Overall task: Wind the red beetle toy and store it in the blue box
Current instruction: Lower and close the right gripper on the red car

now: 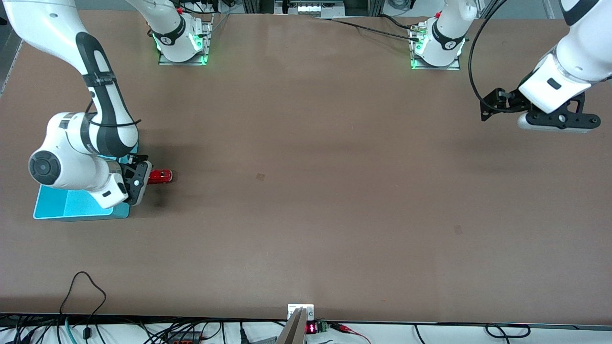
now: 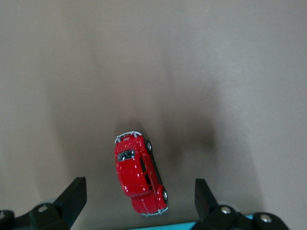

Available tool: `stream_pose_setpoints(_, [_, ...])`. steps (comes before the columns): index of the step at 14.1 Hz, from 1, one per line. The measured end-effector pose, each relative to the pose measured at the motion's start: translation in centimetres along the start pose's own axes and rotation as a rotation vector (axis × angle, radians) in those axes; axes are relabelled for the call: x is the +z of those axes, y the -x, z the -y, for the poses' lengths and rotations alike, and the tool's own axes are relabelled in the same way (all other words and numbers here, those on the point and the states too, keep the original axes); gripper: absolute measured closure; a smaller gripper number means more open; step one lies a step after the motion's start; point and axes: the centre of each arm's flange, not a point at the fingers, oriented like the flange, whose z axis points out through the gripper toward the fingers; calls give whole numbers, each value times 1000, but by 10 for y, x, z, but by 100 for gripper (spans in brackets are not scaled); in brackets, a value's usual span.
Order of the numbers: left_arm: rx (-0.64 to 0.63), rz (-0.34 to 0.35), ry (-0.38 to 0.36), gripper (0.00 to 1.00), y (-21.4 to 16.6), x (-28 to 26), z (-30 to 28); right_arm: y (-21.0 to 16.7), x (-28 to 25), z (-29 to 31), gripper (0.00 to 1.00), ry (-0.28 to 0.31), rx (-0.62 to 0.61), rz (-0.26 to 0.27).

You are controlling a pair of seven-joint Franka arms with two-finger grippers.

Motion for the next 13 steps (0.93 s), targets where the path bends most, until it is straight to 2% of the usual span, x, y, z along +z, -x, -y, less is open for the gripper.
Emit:
stream_pose_setpoints(8, [-25, 4, 2, 0, -3, 0, 15, 10, 48, 10, 0, 23, -156, 4])
stream_pose_setpoints(13, [-23, 6, 5, 0, -21, 21, 13, 22, 70, 17, 0, 46, -209, 5])
